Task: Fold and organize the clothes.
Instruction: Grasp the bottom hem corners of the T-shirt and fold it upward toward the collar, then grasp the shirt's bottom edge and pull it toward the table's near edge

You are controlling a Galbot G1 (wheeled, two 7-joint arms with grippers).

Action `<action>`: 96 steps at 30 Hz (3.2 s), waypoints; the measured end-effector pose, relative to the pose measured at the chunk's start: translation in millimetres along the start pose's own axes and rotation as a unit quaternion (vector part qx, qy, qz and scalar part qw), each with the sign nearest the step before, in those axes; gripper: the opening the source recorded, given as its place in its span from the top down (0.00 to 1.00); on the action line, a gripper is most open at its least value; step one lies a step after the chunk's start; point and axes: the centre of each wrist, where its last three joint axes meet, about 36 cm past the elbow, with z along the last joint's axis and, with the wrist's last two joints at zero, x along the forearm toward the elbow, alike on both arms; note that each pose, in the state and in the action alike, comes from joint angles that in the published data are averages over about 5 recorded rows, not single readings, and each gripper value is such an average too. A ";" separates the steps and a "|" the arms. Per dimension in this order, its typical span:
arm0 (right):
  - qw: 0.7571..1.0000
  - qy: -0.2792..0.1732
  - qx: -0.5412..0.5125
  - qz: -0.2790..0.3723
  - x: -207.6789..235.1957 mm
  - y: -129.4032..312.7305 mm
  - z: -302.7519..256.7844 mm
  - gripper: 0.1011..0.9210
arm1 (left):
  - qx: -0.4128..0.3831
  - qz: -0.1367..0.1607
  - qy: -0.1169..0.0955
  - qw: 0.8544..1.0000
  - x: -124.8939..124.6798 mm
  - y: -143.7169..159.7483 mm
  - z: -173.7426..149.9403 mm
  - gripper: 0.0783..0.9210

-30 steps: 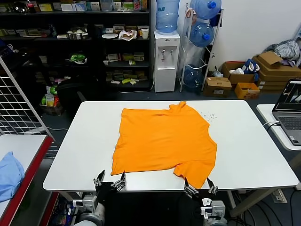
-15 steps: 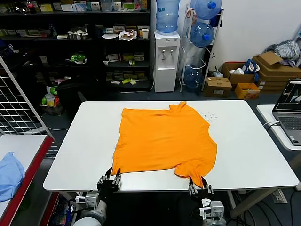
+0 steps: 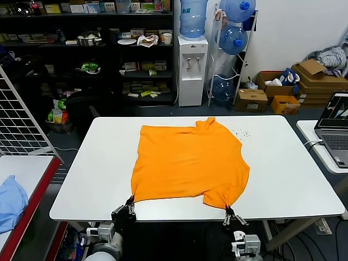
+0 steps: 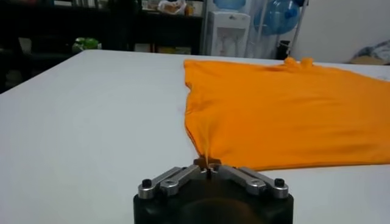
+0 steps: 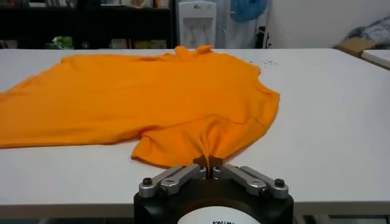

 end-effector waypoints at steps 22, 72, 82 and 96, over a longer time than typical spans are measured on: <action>0.999 -0.049 0.007 0.000 29.7 -21.7 -38.9 0.97 | 0.044 0.026 0.004 0.999 64.5 -3.6 -39.8 0.98; 0.997 -0.068 0.029 -0.036 -117.6 -69.6 -103.2 0.22 | 0.018 0.012 -0.012 1.000 -80.0 19.0 -93.5 0.28; 0.998 -0.036 0.031 -0.039 -92.6 -103.0 -73.6 0.00 | 0.021 0.025 0.016 0.999 -55.3 16.6 -66.0 0.01; 0.999 -0.003 0.016 -0.033 -94.3 -117.2 -51.4 0.00 | 0.034 0.015 0.021 0.999 -60.8 17.3 -56.1 0.00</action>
